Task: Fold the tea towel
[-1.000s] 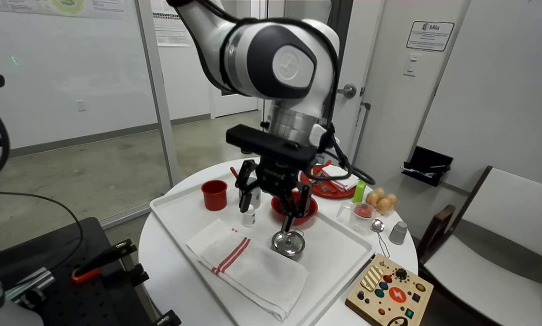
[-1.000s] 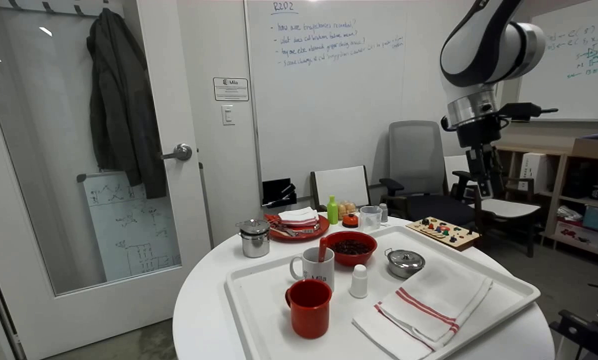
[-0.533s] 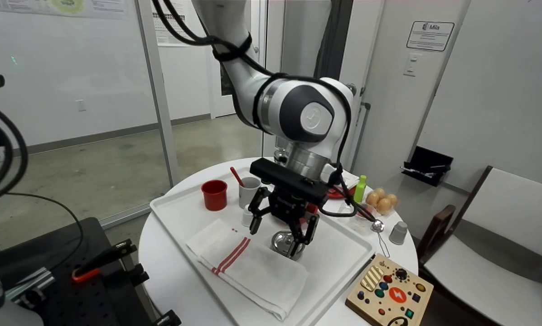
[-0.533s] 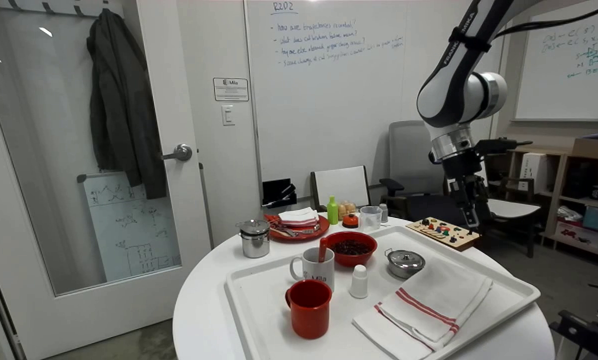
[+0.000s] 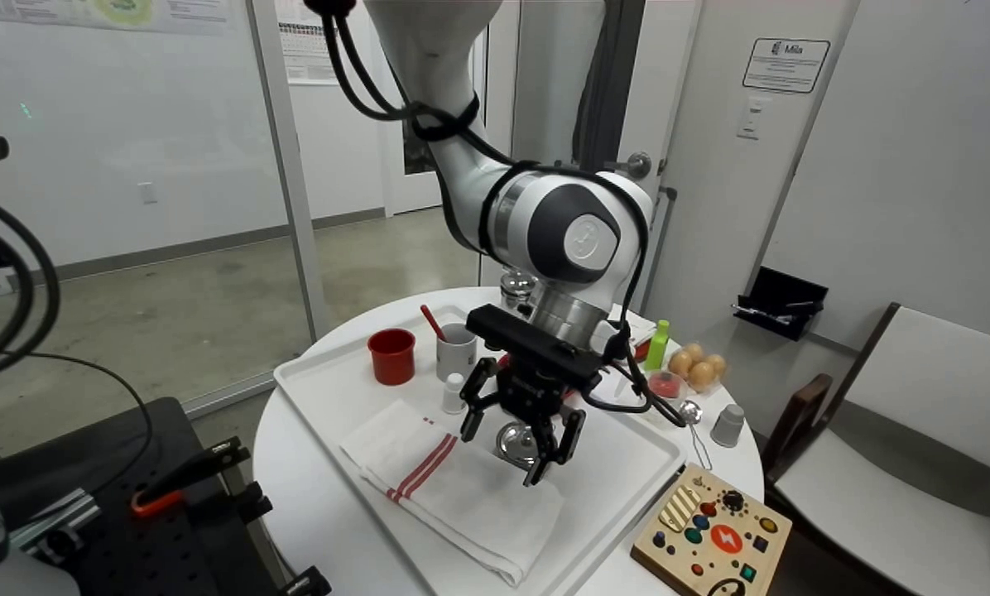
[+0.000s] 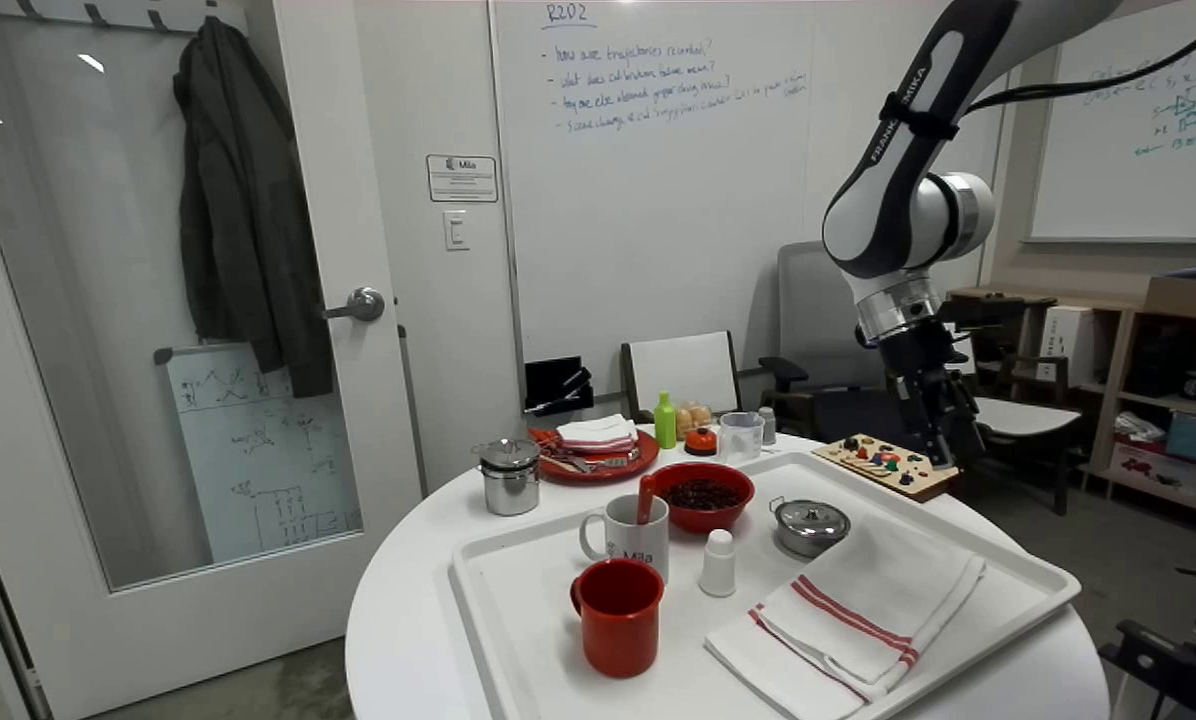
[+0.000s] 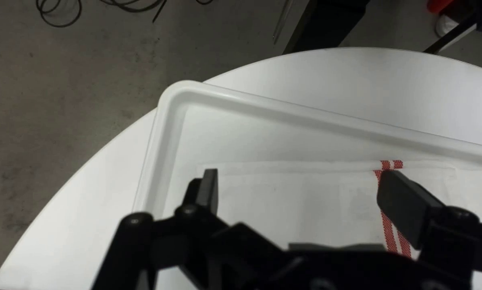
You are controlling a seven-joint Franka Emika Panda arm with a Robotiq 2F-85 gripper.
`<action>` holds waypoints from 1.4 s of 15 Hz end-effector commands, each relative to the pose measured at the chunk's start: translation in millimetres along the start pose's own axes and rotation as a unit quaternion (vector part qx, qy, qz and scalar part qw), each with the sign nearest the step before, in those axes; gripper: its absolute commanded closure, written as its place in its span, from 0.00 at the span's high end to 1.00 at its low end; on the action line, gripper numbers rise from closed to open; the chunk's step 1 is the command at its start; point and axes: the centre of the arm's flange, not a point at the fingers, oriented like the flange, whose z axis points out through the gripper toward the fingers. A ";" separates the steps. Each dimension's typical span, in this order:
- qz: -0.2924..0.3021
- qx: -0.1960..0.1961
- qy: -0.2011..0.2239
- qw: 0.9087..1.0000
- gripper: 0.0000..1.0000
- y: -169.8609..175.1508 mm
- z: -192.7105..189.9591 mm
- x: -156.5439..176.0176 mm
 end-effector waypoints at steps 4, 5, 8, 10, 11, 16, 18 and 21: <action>0.022 -0.038 0.046 0.998 1.00 10.6 17.1 25.8; 0.027 -0.038 0.050 0.998 1.00 15.2 22.7 33.6; 0.038 -0.031 0.043 0.998 1.00 29.4 43.6 52.8; 0.048 -0.026 0.030 0.998 1.00 40.6 59.3 64.1; 0.050 -0.024 0.026 0.998 1.00 45.4 65.5 68.8; 0.061 -0.015 0.012 0.998 1.00 67.6 87.3 90.1; 0.063 -0.012 0.007 0.998 1.00 72.8 91.7 96.0; 0.062 -0.010 0.001 0.998 1.00 75.2 93.3 102.8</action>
